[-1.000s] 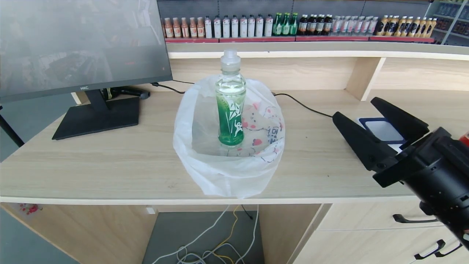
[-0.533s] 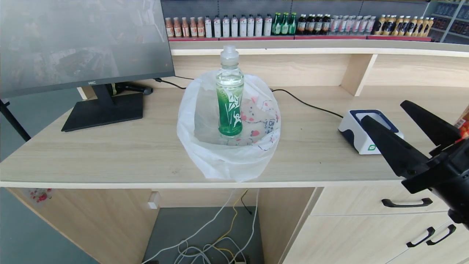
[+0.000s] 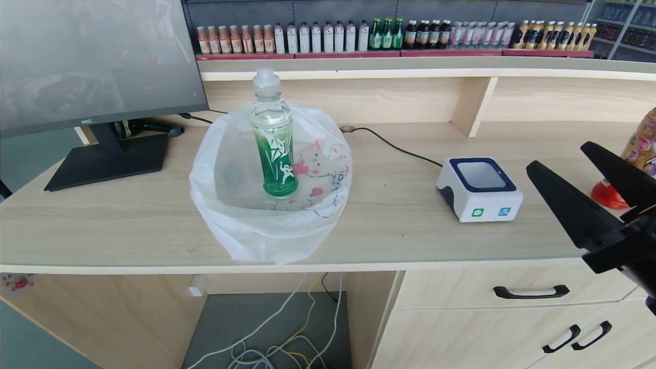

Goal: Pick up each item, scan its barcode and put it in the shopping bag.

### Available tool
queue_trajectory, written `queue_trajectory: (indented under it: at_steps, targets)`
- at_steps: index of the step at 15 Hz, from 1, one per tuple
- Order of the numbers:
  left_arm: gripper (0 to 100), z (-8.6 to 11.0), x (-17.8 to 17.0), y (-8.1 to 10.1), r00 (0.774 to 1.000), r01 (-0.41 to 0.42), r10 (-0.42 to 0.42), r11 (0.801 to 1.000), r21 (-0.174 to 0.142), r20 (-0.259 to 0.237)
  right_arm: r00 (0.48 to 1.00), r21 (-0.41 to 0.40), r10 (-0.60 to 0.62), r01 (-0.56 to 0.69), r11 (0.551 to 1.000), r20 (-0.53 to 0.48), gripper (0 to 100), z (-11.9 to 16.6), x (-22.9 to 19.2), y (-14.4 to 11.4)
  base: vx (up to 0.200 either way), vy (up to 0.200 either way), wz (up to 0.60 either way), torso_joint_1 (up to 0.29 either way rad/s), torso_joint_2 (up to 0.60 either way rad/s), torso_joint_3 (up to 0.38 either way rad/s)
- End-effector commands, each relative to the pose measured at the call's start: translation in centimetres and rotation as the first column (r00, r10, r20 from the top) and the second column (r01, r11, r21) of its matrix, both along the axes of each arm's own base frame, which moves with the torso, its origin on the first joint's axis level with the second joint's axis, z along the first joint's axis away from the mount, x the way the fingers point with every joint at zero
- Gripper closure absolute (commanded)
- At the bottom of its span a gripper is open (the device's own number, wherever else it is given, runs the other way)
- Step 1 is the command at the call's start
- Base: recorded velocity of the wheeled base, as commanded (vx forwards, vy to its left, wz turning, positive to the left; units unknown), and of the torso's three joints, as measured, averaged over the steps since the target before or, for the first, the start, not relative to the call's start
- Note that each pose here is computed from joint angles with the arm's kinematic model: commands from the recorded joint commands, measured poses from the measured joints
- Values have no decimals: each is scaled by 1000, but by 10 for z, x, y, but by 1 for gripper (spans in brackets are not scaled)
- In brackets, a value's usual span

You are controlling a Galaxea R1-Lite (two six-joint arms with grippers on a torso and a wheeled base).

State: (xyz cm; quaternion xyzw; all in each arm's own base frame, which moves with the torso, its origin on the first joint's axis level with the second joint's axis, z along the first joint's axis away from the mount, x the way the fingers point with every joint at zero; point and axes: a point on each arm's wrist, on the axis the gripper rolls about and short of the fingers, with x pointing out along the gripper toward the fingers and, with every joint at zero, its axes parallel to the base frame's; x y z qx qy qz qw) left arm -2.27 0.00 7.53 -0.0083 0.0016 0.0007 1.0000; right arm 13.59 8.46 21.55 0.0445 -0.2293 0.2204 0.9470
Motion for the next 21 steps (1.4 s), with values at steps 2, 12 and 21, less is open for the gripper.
queue_trajectory:
  at_steps: [2, 12, 21]
  targets:
    - [0, 0, 0, 0, 1000, 0, 0, 1000, 0, 0, 1000, -9, 2, -2, 1000, -12, 0, -3, 3, 2, 0, -200, 0, 0, 2, 5]
    - [0, 0, 0, 0, 1000, 0, 0, 1000, -3, 0, 1000, -18, 6, -6, 1000, -26, 0, -3, 13, 10, 0, -200, 0, 1, 3, 4]
    - [0, 0, 0, 0, 1000, 0, 0, 1000, -3, 0, 1000, -19, 1, -1, 1000, -16, 0, 0, 20, 14, 0, -200, 0, 2, 1, 1]
